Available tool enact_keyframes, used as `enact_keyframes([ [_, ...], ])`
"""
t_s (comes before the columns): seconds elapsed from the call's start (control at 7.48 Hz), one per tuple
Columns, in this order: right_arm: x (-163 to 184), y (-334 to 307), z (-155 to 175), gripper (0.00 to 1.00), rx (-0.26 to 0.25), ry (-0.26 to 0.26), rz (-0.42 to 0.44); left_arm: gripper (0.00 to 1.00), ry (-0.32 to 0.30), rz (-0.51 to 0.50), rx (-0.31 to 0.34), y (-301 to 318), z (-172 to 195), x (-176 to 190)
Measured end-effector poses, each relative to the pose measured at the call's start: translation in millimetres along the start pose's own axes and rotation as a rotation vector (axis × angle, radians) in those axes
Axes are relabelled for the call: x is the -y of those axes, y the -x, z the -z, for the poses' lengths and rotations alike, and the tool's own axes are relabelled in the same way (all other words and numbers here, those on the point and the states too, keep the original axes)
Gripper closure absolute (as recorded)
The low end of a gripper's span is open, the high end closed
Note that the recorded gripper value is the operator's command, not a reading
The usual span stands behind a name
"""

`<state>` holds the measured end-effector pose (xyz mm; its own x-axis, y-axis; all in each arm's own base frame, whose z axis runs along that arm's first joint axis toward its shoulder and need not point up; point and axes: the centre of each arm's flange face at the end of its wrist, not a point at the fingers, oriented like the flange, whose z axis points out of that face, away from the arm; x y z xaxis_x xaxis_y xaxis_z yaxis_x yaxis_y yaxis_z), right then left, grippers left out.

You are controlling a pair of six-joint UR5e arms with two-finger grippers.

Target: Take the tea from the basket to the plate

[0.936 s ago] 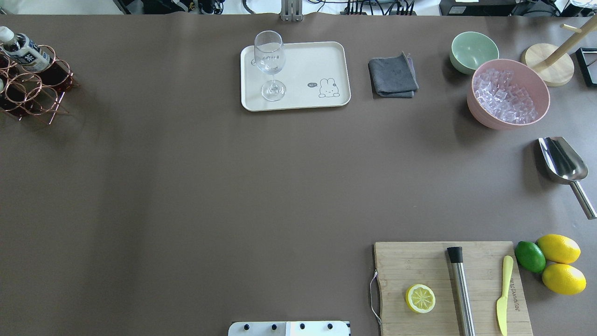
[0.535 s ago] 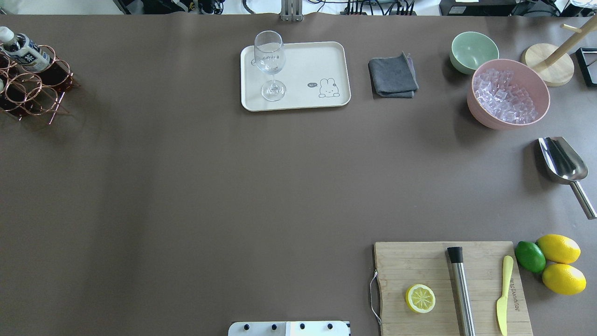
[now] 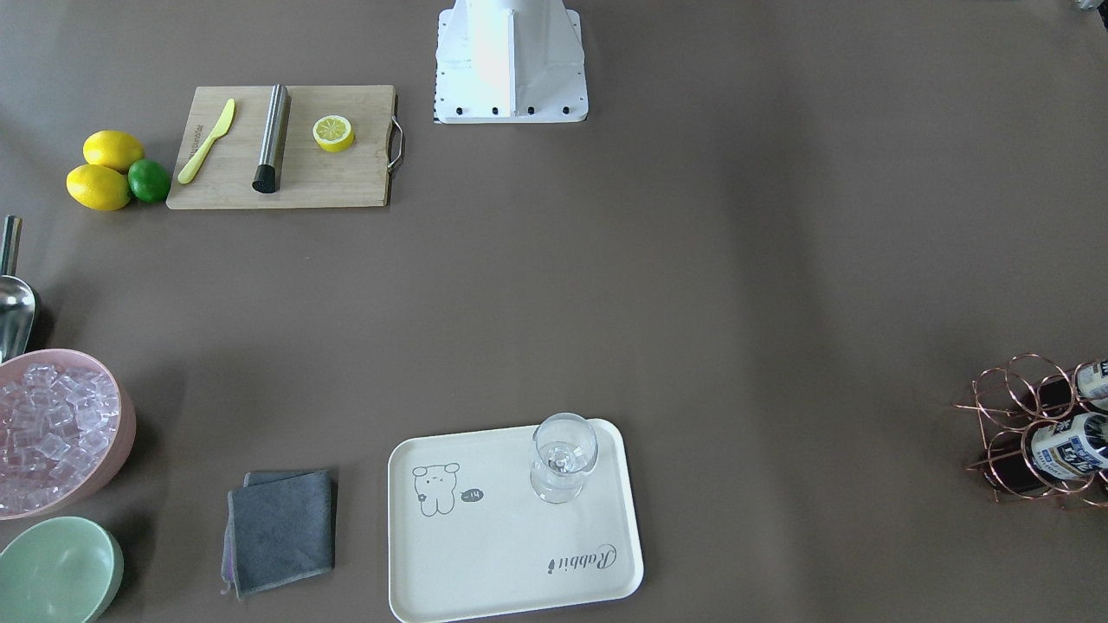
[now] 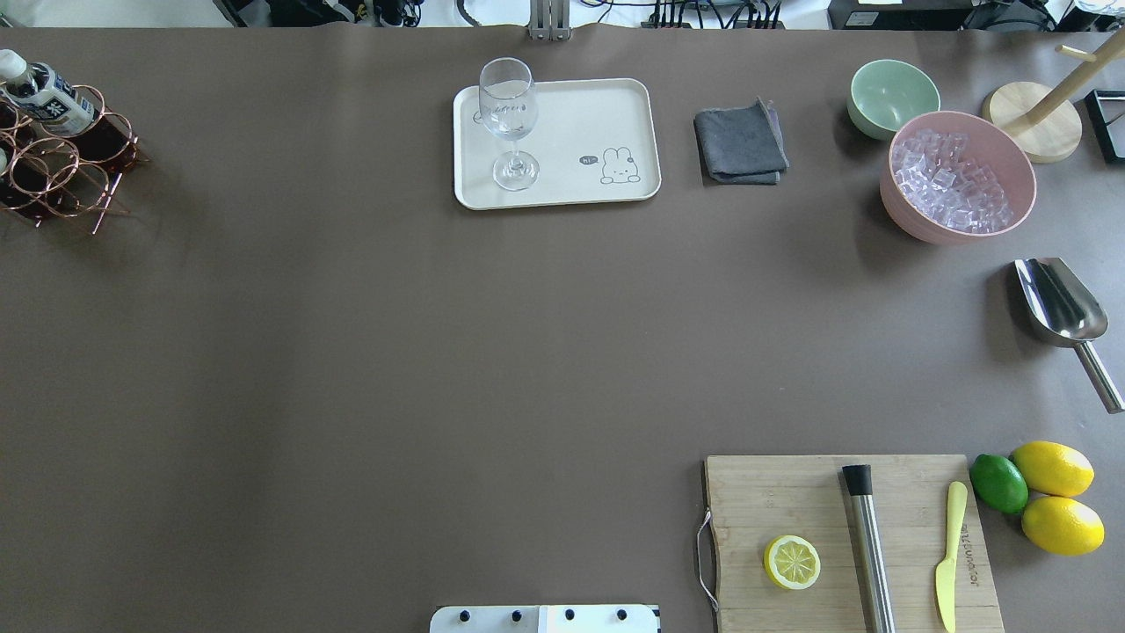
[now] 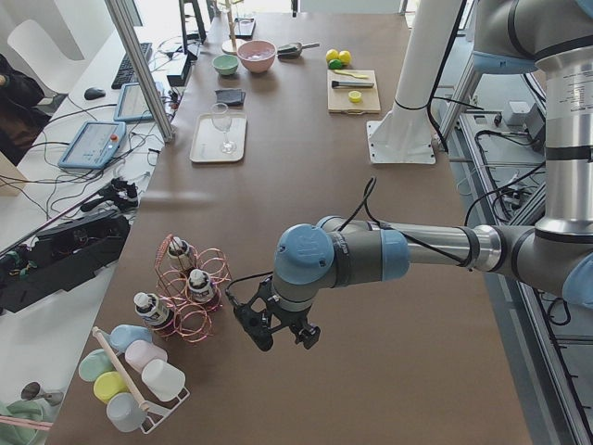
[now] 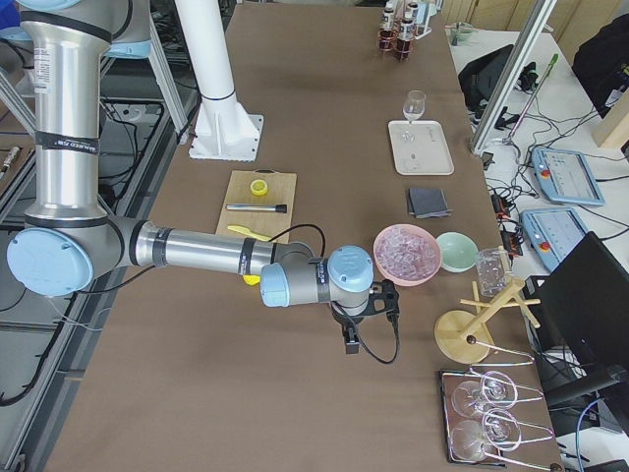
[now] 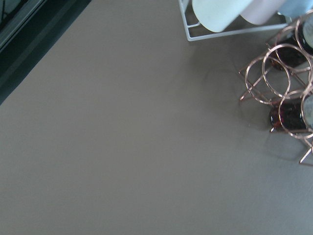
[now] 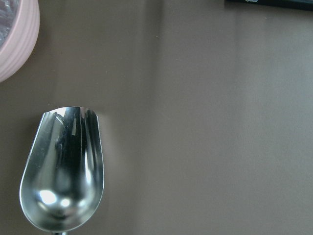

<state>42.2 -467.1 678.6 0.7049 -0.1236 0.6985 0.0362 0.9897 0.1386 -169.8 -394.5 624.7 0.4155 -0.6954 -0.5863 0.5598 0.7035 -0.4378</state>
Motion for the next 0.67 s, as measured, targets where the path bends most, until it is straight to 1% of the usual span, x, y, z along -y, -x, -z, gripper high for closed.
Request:
enact_keyframes([
  [0.13, 2.5, 1.7, 4.8, 0.0, 0.003, -0.026, 0.055, 0.02, 0.006, 0.185, 0.002, -16.1, 3.6, 18.0],
  [0.27, 1.6, 3.1, 6.4, 0.0, 0.02, -0.046, 0.107, 0.02, 0.021, 0.357, 0.013, -37.7, 6.7, 44.4],
  [0.4, 1.4, 8.6, 8.6, 0.0, 0.064, -0.063, 0.141, 0.03, 0.037, 0.482, 0.03, -70.2, 10.4, 75.5],
  [0.53, 5.6, 16.0, 14.1, 0.0, 0.098, -0.08, 0.165, 0.03, 0.056, 0.562, 0.054, -111.2, 17.0, 101.0],
  [0.67, 14.2, 27.7, 24.9, 0.0, 0.114, -0.104, 0.192, 0.03, 0.067, 0.603, 0.074, -150.1, 23.4, 114.7],
])
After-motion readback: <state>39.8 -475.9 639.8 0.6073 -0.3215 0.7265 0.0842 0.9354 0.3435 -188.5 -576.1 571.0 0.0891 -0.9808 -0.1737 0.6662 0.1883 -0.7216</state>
